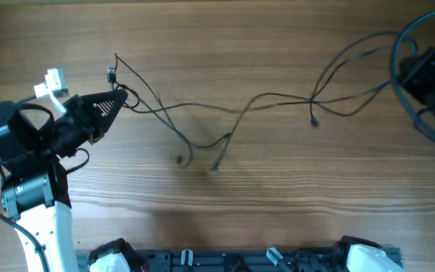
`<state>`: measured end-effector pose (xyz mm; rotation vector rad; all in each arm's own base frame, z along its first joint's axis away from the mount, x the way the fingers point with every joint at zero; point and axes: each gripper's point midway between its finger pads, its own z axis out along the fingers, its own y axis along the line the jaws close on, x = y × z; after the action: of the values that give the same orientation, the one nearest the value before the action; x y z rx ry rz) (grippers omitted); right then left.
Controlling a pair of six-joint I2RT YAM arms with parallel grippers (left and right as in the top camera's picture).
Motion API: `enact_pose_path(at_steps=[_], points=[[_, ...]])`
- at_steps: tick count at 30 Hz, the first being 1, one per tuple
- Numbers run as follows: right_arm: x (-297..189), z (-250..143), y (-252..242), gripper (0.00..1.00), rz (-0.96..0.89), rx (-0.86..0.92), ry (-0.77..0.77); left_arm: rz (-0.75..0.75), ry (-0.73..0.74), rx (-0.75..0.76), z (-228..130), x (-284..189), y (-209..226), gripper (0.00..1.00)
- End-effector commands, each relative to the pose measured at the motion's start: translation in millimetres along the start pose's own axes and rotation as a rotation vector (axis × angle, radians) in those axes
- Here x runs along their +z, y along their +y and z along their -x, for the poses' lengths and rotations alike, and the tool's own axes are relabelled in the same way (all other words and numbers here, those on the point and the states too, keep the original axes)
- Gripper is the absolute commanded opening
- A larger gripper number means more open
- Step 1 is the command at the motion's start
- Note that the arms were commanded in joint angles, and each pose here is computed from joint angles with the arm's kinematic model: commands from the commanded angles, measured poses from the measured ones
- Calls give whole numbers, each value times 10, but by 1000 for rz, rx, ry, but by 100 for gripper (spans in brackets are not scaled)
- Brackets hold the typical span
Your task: Untangle cables
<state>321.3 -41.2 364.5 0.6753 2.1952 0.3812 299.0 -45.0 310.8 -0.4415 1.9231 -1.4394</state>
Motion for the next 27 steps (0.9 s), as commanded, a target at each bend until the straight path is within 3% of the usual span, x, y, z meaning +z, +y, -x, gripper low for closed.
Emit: enact_pose_path(at_steps=[1, 5, 9, 11, 14, 17, 21, 24, 27], points=[[44, 8, 18, 4, 54, -46, 36, 1, -60, 79, 145, -145, -69, 4], [135, -181, 257, 4, 207, -140, 147, 1, -62, 76, 152, -154, -63, 4], [260, -468, 458, 6, 281, -180, 278, -51, 52, 117, -107, 32, -195, 6], [311, -618, 550, 20, 299, -223, 333, -76, 114, 125, -264, 134, -262, 12], [375, -803, 634, 57, 288, -262, 392, -110, 228, 179, -582, 291, -340, 25], [404, -866, 644, 76, 271, -278, 411, -97, 279, 199, -750, 380, -302, 32], [431, -925, 632, 78, 267, -289, 437, 5, 251, 223, -755, 439, -102, 33], [456, -954, 609, 79, 262, -289, 448, 235, 184, 195, -663, 416, 357, 34], [461, -955, 607, 79, 262, -290, 448, 370, 223, 204, -762, 484, 656, 38]])
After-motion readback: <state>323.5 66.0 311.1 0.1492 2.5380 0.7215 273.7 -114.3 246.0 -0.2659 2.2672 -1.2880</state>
